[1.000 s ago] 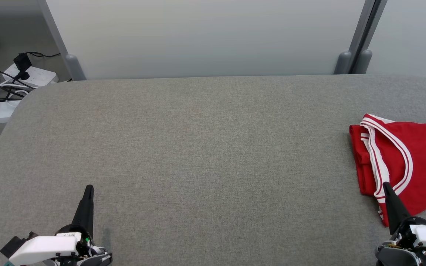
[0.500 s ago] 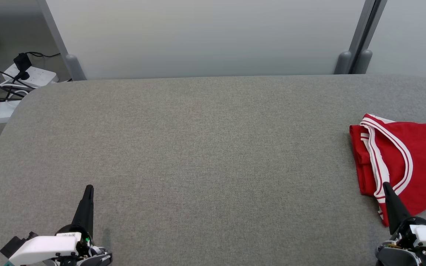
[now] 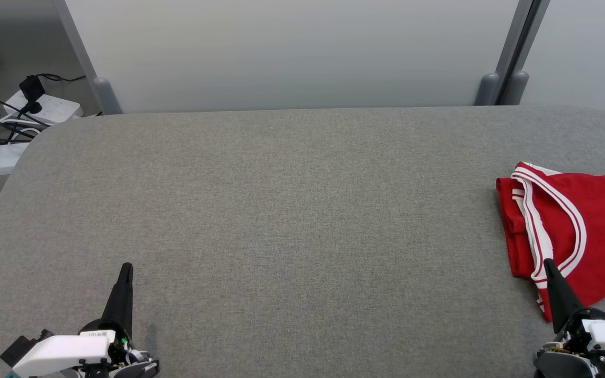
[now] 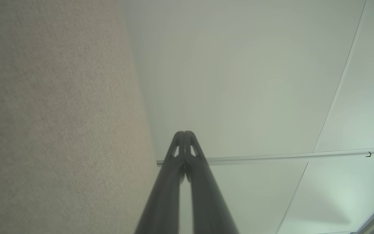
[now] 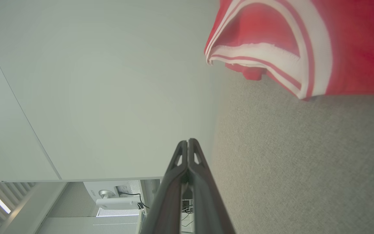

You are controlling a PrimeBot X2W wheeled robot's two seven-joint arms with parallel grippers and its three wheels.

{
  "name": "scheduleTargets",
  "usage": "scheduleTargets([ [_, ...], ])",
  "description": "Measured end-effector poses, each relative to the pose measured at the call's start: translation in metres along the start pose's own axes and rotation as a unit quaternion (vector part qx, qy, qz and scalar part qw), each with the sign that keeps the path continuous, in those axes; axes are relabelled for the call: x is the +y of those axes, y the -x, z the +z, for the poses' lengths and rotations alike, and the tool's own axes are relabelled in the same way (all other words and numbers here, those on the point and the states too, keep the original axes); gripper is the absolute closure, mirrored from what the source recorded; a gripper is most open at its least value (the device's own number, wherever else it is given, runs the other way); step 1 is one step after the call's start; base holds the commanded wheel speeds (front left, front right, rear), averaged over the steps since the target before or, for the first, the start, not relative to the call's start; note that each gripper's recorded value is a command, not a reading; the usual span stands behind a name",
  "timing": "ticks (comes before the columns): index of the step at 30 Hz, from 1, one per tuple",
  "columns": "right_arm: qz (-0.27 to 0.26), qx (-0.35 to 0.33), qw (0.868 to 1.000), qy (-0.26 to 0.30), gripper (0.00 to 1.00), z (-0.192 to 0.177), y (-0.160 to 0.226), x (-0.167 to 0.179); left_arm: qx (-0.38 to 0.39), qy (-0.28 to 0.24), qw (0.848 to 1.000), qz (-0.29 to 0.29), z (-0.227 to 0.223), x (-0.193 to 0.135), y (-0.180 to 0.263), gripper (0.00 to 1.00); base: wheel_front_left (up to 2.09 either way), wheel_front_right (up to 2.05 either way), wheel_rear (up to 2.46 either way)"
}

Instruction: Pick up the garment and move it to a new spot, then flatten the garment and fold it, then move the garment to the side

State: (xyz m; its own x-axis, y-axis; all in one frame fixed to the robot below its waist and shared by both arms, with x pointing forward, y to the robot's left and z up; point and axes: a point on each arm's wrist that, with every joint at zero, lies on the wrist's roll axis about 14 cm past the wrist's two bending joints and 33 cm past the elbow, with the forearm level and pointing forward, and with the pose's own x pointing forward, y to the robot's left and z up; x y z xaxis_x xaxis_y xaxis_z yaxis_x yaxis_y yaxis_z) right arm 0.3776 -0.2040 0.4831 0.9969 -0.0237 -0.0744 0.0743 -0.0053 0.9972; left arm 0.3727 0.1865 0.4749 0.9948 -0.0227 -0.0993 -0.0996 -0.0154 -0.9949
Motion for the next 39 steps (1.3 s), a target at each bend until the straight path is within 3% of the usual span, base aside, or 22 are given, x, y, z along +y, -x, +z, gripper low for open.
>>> scheduleTargets([
  [39, 0.000, 0.000, 1.000, 0.000, 1.00, 0.0000, 0.0000, 0.0000, 0.000, 0.000, 1.000, 0.000, 0.0000, -0.0001, 0.0000, 1.00, 0.00, 0.00, 0.00],
])
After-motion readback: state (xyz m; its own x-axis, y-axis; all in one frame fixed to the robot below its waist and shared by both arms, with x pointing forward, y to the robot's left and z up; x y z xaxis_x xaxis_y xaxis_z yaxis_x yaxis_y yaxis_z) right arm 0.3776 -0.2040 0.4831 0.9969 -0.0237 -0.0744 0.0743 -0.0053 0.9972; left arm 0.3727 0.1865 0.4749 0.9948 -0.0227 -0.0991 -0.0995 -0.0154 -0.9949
